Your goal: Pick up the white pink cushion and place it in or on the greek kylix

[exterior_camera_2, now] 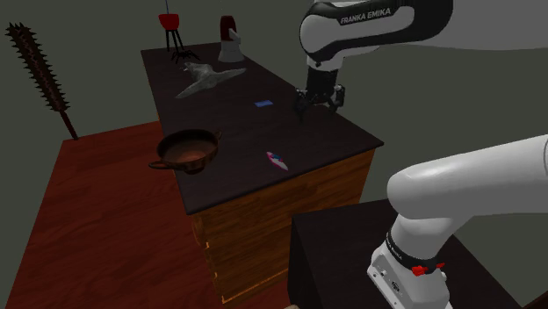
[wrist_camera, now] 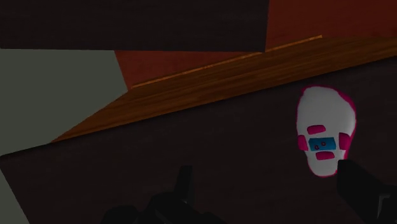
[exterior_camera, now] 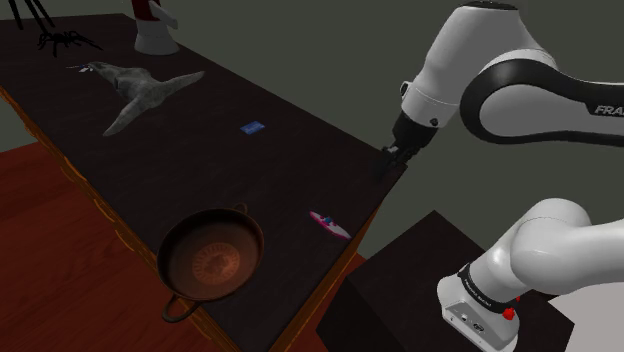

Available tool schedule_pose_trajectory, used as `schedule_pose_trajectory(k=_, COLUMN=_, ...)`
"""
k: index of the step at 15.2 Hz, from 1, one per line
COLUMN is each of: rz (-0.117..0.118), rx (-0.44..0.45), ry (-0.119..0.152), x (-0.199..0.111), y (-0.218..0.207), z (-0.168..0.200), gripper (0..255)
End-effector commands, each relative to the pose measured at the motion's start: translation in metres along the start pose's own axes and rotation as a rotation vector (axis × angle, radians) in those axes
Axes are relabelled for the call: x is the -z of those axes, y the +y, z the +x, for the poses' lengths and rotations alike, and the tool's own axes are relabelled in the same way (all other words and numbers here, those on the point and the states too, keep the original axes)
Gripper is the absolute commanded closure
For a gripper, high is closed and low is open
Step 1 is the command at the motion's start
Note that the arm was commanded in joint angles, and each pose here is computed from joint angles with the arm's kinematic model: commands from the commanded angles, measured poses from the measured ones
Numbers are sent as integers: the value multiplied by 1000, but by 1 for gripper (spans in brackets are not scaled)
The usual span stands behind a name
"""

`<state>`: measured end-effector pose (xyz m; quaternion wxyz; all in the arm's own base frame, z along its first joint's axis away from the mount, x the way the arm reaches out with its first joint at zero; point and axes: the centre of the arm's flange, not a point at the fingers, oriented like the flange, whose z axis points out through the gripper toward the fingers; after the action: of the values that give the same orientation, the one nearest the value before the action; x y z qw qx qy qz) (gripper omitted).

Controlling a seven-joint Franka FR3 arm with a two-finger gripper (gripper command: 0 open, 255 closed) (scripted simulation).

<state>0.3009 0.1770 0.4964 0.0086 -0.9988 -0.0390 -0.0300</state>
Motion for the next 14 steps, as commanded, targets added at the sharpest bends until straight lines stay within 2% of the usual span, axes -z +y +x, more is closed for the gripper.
schedule_pose_trajectory(k=1, rz=0, rx=0, ry=1, x=-20, y=-19, z=1, gripper=0)
schedule_pose_trajectory(k=12, rz=-3, rx=5, ry=-1, x=-124, y=-120, z=11, gripper=0)
schedule_pose_trajectory(k=14, rz=-3, rx=6, ry=-1, x=-133, y=-124, z=12, gripper=0)
